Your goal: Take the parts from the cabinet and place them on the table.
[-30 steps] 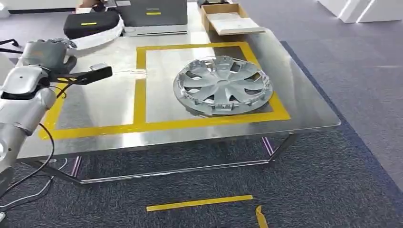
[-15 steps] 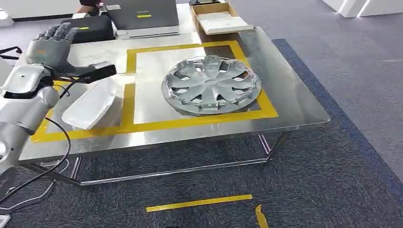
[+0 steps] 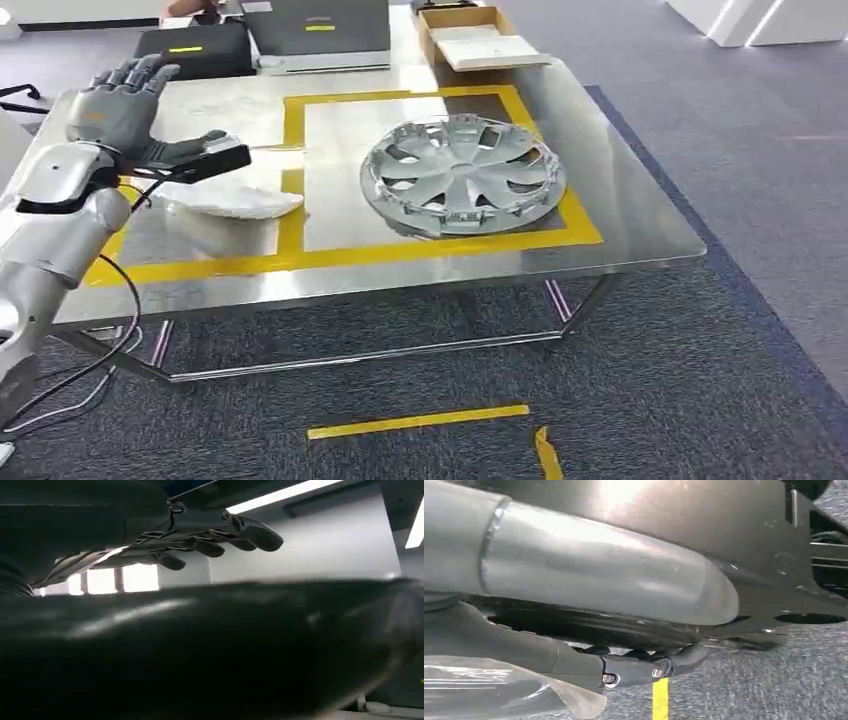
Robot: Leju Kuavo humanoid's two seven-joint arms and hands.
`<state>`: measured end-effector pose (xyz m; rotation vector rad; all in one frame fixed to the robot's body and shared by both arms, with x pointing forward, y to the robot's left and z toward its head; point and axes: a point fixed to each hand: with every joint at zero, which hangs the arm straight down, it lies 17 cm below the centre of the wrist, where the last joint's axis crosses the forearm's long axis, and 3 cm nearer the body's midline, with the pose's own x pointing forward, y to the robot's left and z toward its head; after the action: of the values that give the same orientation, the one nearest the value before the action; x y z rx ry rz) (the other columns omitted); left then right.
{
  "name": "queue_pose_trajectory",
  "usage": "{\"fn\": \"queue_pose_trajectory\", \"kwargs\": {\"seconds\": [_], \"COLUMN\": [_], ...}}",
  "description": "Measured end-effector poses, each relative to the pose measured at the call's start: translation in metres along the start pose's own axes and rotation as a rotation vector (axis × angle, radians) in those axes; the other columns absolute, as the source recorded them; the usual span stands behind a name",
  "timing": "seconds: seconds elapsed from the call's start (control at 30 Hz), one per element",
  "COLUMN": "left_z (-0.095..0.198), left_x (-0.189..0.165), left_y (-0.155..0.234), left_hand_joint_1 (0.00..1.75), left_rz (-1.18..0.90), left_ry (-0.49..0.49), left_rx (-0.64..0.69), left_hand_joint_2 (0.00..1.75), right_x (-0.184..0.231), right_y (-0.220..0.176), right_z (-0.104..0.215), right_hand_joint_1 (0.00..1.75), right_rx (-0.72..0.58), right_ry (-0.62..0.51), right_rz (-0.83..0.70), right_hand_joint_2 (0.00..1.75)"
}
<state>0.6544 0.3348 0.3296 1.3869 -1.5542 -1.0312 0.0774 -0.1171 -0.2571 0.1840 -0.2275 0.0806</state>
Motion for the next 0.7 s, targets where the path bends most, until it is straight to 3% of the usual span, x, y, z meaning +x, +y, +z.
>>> {"fn": "queue_pose_trajectory", "kwargs": {"seconds": [0.43, 0.6, 0.7], "left_z": [0.007, 0.021, 0.029], "left_x": [-0.014, -0.022, -0.036], "left_y": [-0.005, -0.025, -0.028], "left_hand_joint_1": [0.0, 0.0, 0.0], "left_rz": [0.032, 0.055, 0.075], "left_ry": [0.008, 0.018, 0.038], "left_rx": [-0.007, -0.038, -0.033], "left_hand_joint_2": [0.0, 0.0, 0.0], "right_x": [0.002, 0.001, 0.009], "right_y": [-0.003, -0.006, -0.012], "right_z": [-0.001, -0.001, -0.001], "right_hand_joint_1": [0.0, 0.0, 0.0], "right_rx": [-0.017, -0.03, -0.07], "right_ry": [-0.011, -0.005, -0.057], "right_rz": [0.009, 0.02, 0.046], "right_hand_joint_2": [0.0, 0.0, 0.0]}}
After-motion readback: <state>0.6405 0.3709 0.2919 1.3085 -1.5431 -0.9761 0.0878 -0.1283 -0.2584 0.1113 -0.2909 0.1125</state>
